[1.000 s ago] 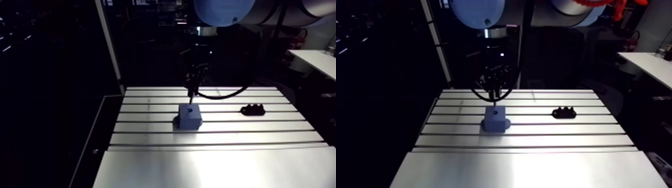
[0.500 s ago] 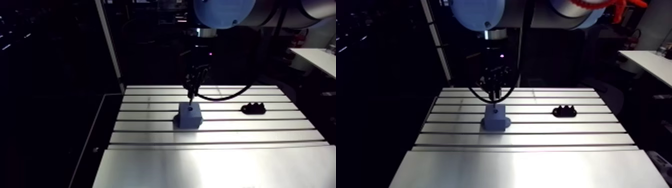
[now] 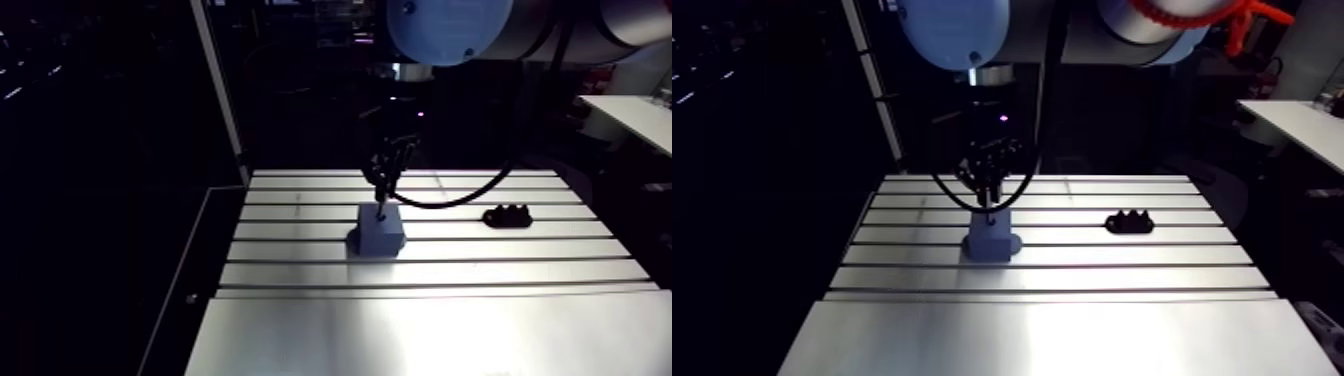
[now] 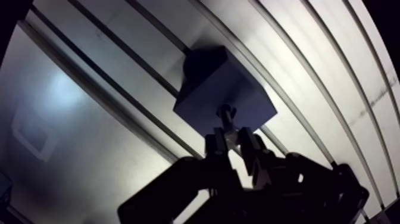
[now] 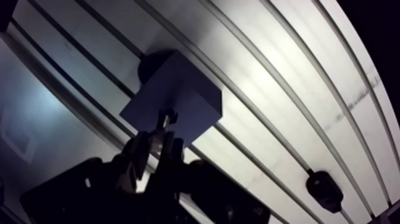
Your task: Pick up the M10 bolt and insert it into the hex recess until seated.
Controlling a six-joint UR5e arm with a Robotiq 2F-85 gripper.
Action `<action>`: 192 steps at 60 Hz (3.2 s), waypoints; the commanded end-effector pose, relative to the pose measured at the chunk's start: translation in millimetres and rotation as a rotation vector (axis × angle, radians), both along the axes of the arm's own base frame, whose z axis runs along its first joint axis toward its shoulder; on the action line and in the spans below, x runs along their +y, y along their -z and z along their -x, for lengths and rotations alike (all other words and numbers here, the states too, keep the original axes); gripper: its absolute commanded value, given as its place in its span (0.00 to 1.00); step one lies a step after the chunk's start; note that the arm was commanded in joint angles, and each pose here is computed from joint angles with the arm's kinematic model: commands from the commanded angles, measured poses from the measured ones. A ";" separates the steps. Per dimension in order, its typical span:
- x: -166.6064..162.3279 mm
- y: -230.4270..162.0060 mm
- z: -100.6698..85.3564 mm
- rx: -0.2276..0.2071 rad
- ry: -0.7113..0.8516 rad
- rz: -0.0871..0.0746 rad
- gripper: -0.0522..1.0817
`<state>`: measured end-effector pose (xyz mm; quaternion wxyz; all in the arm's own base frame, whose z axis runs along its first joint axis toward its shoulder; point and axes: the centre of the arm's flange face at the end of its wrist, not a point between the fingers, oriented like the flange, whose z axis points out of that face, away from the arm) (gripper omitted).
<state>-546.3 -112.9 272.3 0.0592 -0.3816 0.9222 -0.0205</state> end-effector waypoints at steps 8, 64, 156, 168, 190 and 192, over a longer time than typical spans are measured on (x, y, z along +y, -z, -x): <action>0.8 1.0 0.2 -0.002 -0.001 -0.001 0.87; 0.1 6.3 -0.9 0.007 -0.007 -0.001 0.87; 1.1 13.0 1.1 -0.005 -0.007 -0.002 0.86; 1.2 11.9 2.0 -0.002 -0.007 -0.002 0.86; 1.2 15.0 2.0 -0.008 -0.009 -0.001 0.86; 1.2 15.6 1.6 -0.009 -0.009 -0.001 0.86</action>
